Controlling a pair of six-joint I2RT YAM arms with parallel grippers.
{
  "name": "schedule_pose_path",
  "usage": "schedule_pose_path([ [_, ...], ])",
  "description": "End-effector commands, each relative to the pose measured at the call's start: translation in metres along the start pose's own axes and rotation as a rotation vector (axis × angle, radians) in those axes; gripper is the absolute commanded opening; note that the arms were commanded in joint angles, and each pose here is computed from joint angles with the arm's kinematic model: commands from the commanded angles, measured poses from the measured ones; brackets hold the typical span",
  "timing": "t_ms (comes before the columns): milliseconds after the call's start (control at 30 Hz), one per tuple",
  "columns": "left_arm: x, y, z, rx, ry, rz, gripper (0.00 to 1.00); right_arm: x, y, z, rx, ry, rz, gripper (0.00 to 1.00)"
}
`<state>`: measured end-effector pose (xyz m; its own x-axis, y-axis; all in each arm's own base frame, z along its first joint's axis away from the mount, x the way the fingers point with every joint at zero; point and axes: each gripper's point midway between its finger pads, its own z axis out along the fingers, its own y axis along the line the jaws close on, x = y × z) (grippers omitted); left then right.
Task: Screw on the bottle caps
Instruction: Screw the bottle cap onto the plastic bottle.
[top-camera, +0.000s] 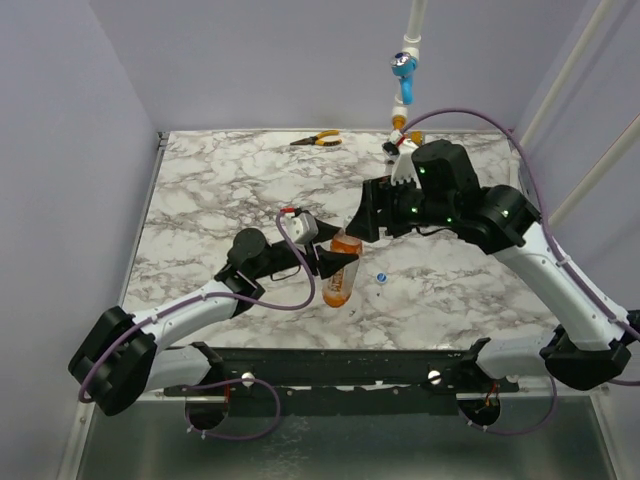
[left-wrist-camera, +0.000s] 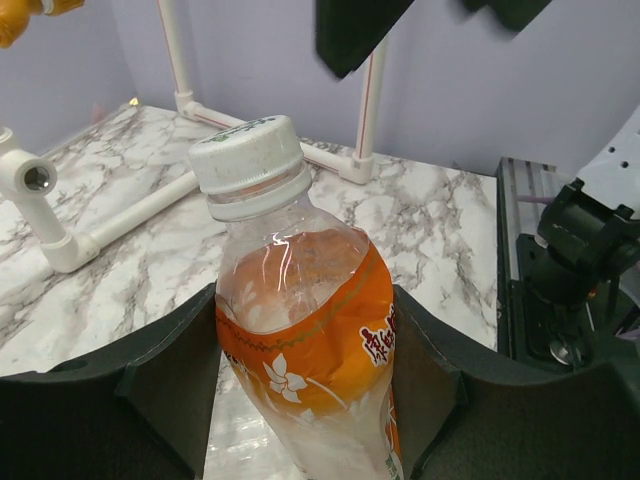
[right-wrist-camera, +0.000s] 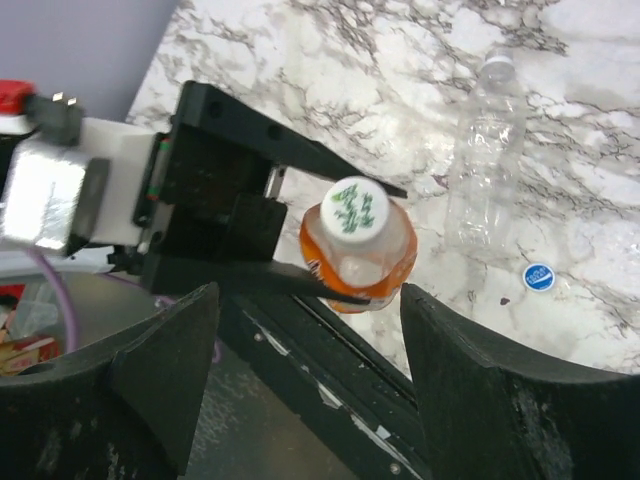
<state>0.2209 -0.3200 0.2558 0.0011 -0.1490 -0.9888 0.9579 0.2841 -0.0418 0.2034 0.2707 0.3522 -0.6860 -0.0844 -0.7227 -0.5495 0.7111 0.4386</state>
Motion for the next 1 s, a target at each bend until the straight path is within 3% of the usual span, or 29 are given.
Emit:
schedule_pose_path([
  [0, -0.020, -0.020, 0.001, 0.103, -0.030, 0.014, 0.30, 0.002, -0.012, 0.027, 0.045, 0.021, -0.033, 0.76],
  [400, -0.014, -0.031, 0.001, 0.120, 0.000, 0.075, 0.30, 0.009, -0.007, 0.032, 0.002, 0.069, -0.059, 0.63],
  [733, -0.020, -0.026, -0.002, 0.078, -0.016, 0.118, 0.30, 0.025, -0.008, 0.027, -0.003, 0.124, -0.043, 0.62],
  [967, -0.018, -0.026, -0.002, 0.067, -0.010, 0.124, 0.30, 0.023, -0.010, 0.024, 0.011, 0.106, -0.028, 0.54],
])
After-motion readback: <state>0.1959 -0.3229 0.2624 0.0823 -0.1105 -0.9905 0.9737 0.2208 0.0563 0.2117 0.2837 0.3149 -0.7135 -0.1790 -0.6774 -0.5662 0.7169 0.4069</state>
